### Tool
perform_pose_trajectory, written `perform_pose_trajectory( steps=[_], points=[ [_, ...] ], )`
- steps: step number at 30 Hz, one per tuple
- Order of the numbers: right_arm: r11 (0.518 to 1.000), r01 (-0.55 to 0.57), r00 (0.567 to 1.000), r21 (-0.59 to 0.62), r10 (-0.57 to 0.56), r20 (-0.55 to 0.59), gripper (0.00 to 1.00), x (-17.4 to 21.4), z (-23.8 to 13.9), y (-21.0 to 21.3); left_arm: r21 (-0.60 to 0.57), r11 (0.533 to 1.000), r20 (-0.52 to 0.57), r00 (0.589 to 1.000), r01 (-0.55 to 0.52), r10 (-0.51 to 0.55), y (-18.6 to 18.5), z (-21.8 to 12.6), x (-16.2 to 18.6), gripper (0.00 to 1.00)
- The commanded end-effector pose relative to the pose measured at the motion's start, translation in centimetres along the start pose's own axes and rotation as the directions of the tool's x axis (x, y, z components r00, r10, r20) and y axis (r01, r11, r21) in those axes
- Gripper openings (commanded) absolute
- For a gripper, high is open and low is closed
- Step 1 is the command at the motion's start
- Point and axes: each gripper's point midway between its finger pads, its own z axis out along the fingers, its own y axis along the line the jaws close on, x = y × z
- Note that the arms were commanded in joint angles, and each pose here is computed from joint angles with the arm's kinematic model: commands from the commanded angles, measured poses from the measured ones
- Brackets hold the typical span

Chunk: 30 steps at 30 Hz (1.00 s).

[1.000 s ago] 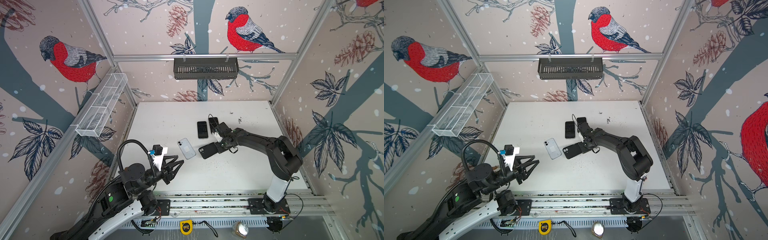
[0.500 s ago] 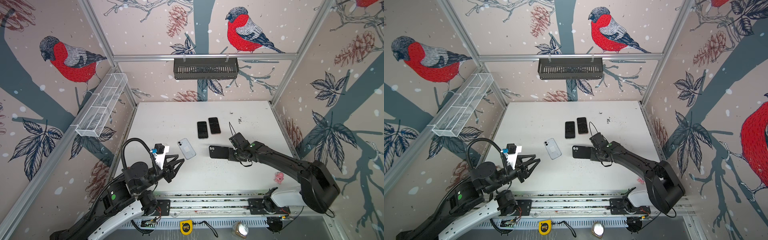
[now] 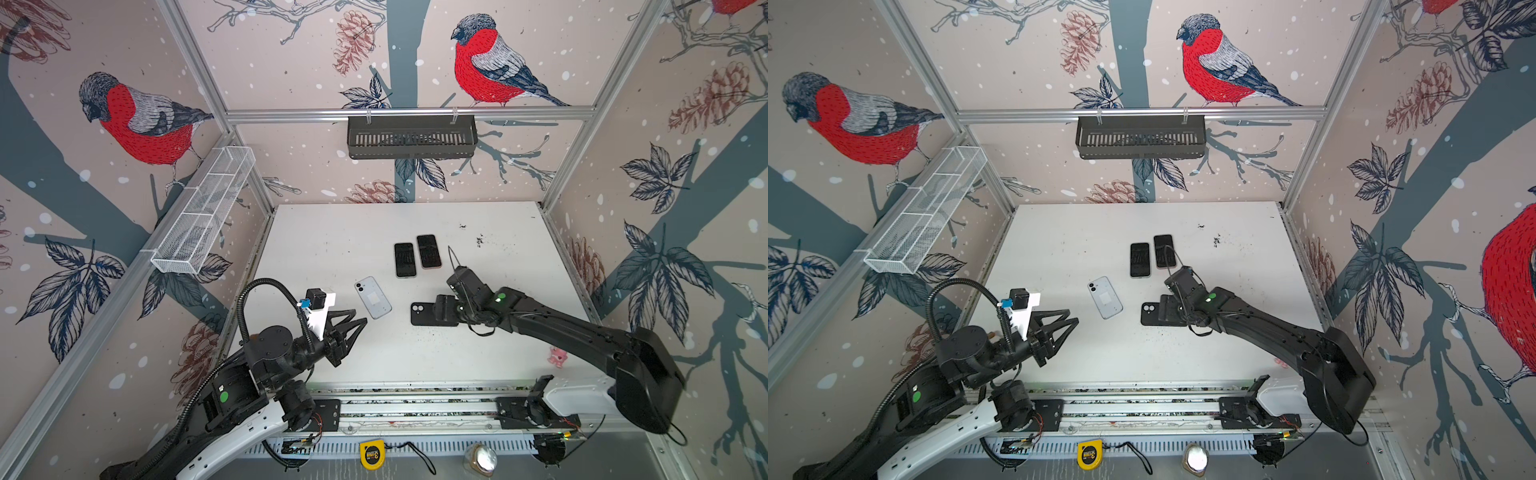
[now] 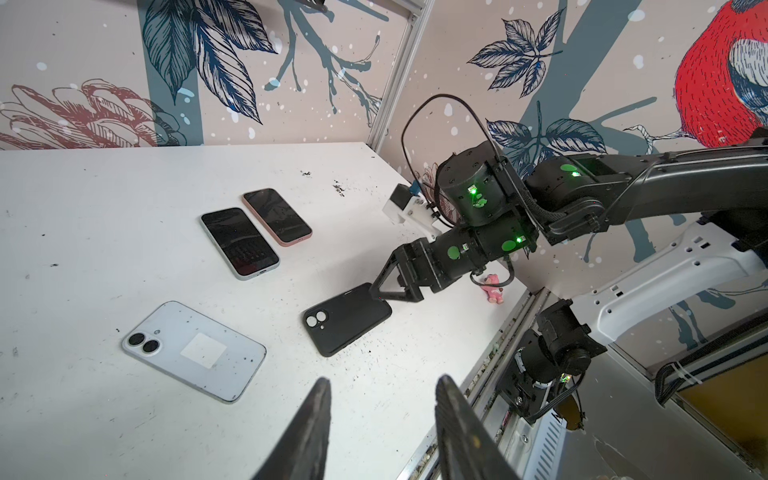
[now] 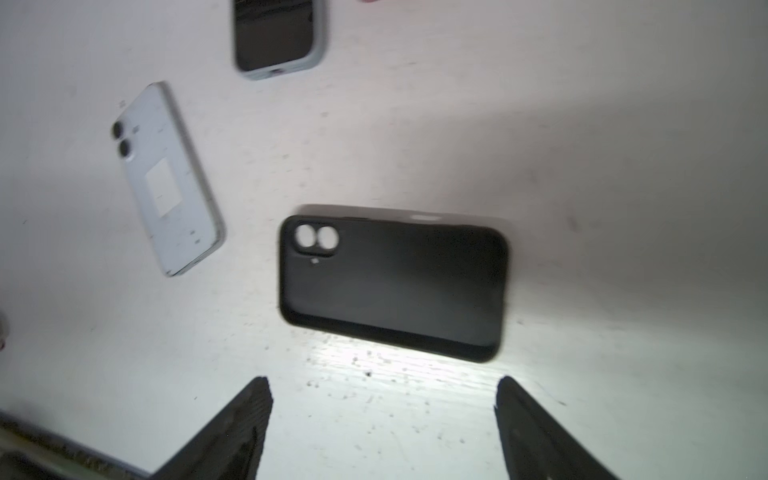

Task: Put the phone into the phone case
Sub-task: 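Slide the black case toward the phones with the right gripper and open it, then grasp the bare white phone with the right gripper and lift it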

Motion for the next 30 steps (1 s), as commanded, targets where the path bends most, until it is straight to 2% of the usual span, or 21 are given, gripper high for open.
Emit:
perform_pose_trajectory(
  steps=[1, 3, 9, 15, 23, 26, 30],
  points=[
    [0.973, 0.198, 0.980, -0.118, -0.198, 0.006, 0.93, -0.4, 1.3, 5.6, -0.020, 1.000, 0.046, 0.999, 0.013, -0.013, 0.3, -0.3, -1.0, 0.42],
    [0.952, 0.285, 0.956, -0.109, -0.291, -0.042, 0.99, 0.2, 3.2, 7.8, -0.020, 1.000, 0.067, 0.998, 0.018, -0.017, 0.4, -0.7, -1.3, 0.42],
    [0.861, 0.509, 0.851, -0.011, -0.505, -0.146, 1.00, 0.2, 8.9, 11.5, -0.011, 1.000, 0.118, 0.993, 0.021, -0.020, 0.4, -1.5, -2.0, 0.42],
    [0.836, 0.548, 0.822, 0.025, -0.533, -0.202, 1.00, -1.2, 13.6, 12.4, -0.006, 1.000, 0.123, 0.992, 0.019, -0.018, 0.3, -1.7, -2.1, 0.42],
    [0.807, 0.589, 0.782, 0.041, -0.557, -0.280, 0.99, -0.2, 16.4, 11.5, -0.009, 1.000, 0.109, 0.994, 0.016, -0.015, 0.3, -1.5, -1.9, 0.41],
    [0.810, 0.584, 0.786, 0.051, -0.549, -0.285, 0.92, 0.1, 16.7, 11.3, -0.003, 1.000, 0.116, 0.993, 0.013, -0.013, 0.2, -1.7, -2.0, 0.41],
    [0.814, 0.578, 0.794, 0.060, -0.545, -0.269, 0.73, -0.1, 16.3, 11.5, -0.004, 1.000, 0.121, 0.993, 0.012, -0.011, 0.2, -1.9, -2.1, 0.41]
  ],
)
